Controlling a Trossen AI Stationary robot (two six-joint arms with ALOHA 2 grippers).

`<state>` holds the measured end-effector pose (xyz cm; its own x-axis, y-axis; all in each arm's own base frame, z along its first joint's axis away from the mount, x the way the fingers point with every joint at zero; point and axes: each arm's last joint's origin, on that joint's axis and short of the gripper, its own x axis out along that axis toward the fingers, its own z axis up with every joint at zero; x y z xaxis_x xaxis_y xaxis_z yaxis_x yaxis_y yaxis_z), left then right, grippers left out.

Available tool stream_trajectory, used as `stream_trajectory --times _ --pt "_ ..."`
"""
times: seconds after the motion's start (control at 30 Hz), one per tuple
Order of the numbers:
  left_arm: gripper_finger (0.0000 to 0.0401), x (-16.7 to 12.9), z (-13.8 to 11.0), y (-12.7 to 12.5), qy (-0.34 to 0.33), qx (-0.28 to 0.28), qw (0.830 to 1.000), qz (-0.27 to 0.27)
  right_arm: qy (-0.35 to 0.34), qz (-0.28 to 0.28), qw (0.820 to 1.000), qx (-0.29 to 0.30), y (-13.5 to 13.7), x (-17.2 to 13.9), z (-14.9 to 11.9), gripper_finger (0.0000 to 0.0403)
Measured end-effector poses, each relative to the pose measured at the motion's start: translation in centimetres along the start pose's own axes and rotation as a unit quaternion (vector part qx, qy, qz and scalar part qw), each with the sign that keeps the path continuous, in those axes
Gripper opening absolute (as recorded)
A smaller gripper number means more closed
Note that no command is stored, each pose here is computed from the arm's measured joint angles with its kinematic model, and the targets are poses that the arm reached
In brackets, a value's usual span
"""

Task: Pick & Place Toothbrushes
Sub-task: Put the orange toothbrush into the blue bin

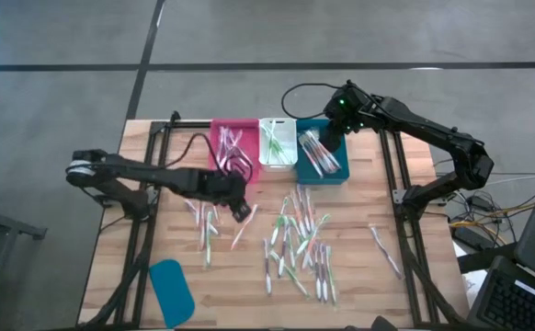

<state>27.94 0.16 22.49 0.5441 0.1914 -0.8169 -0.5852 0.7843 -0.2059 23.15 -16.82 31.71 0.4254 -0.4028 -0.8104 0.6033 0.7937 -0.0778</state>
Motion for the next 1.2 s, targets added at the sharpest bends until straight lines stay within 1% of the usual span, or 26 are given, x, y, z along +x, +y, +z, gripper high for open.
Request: stream_trajectory --times 0.13,0.23,0.4,0.53,0.6,0.83,0.93,1.1,1.2 --pt "0.0136 0.0 -1.1 -0.9 0.005 -0.002 1.000 -0.006 0.000 0.000 1.000 0.001 0.0 0.0 0.0 0.0097" --pt "0.0145 0.0 -1.4 -1.1 0.007 0.002 1.000 -0.010 0.000 0.000 1.000 0.001 0.0 0.0 0.0 0.0108" --pt "0.0193 0.2 -1.5 -1.2 0.002 0.001 1.000 -0.016 -0.001 0.000 1.000 0.001 0.0 0.0 0.0 0.0124" --pt "0.0222 0.7 -2.1 -1.2 0.008 -0.001 0.999 -0.046 -0.001 0.000 1.000 0.001 0.0 0.0 0.0 0.0136" --pt "0.0224 1.0 -2.5 -1.3 0.008 0.001 0.998 -0.063 -0.001 0.000 1.000 0.001 0.0 0.0 0.0 0.0141" --pt "0.0220 1.9 -4.1 -0.9 0.011 0.004 0.997 -0.070 -0.001 0.000 1.000 0.001 0.0 0.0 0.0 0.0153" --pt "0.0220 2.6 -4.7 -1.0 0.011 0.014 0.997 -0.075 -0.001 0.000 1.000 0.001 0.0 0.0 0.0 0.0156" --pt "0.0220 4.6 -5.4 -1.6 0.038 0.035 0.997 -0.055 -0.001 0.000 1.000 0.001 0.0 0.0 0.0 0.0161" --pt "0.0220 5.6 -5.3 -2.0 0.047 0.037 0.997 -0.047 -0.001 0.000 1.000 0.001 0.0 0.0 0.0 0.0162"
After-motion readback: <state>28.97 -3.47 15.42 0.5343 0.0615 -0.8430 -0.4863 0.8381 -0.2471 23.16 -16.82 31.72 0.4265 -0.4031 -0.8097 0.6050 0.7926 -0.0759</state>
